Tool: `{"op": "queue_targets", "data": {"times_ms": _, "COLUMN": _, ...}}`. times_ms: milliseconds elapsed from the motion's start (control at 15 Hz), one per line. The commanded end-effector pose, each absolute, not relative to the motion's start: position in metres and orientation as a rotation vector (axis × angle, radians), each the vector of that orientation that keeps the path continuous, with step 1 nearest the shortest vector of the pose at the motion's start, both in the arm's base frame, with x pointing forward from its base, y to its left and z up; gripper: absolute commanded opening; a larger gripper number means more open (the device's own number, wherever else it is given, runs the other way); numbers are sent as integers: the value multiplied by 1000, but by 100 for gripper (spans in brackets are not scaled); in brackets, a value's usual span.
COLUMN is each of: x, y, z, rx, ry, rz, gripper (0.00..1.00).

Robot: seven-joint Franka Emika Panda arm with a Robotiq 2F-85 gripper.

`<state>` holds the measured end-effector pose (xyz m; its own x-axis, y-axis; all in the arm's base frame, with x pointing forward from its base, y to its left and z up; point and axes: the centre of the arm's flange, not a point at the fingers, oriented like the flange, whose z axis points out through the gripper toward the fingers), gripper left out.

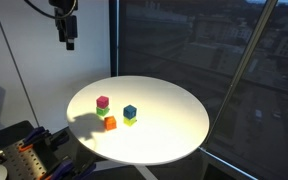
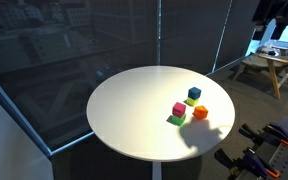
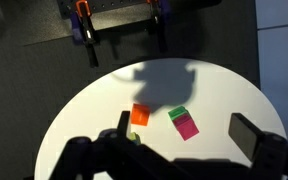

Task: Remove the mulberry pink block from the green block top and place it on the table

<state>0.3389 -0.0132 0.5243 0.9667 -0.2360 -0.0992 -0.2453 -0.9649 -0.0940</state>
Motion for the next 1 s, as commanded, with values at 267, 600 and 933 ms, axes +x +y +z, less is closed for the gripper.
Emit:
{"op": "queue_targets", "data": {"times_ms": 267, "x": 365, "y": -21, "z": 531, "rx": -3036, "ry": 378, "rz": -110, "gripper": 100}}
{"op": "queue_targets", "data": {"times_ms": 600, "x": 395, "y": -18, "z": 522, "rx": -3038, "ry": 377, "rz": -232, "gripper": 100}}
{"op": "queue_targets", "data": {"times_ms": 933, "x": 426, "y": -10, "z": 495, "rx": -3060, "ry": 331, "rz": -203, "gripper": 100}}
